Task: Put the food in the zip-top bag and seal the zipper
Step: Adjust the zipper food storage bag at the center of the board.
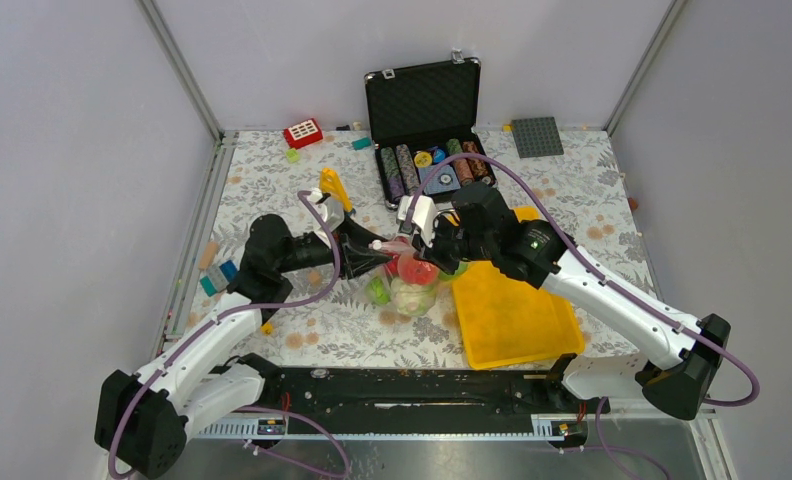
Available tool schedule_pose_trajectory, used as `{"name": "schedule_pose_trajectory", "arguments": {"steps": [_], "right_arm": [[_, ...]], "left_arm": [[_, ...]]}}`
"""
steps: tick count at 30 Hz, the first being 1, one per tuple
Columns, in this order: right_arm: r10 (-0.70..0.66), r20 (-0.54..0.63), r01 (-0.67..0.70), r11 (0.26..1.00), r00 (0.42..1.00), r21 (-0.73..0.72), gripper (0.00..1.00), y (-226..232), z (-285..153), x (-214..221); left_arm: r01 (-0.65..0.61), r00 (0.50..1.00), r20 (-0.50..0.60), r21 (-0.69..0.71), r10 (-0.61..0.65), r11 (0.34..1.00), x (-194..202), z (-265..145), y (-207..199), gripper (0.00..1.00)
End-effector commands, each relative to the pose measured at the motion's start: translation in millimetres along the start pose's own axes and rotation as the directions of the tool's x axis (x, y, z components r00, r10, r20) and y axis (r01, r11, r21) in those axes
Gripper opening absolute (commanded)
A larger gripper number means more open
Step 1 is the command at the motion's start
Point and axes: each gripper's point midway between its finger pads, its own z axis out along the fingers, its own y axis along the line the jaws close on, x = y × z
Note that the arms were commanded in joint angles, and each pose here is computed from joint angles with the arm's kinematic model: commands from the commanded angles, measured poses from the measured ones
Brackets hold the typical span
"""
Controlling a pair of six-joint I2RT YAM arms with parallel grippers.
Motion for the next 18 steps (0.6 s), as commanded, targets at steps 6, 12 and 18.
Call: {"name": "schedule_pose_trajectory", "arguments": {"steps": [6, 12, 18], "right_arm": [[-0.019, 0.136, 0.015, 1.000, 0.991, 0.027, 0.00, -6, -11, -35], [-0.039, 0.119, 0.041, 0.999, 0.992, -0.014, 0.16, 2, -9, -27], [-0.110, 0.203, 0.117, 0.993, 0.973, -0.022, 0.69, 5, -20, -49]], "left_arm": [[-0.069, 0.997, 0.036, 0.048, 0.067, 0.996, -20, 4, -9, 0.17], [-0.087, 0.995, 0.047, 0.065, 0.084, 0.994, -23, 3, -15, 0.00], [-0.099, 0.995, 0.020, 0.066, 0.097, 0.993, -20, 3, -16, 0.00]]}}
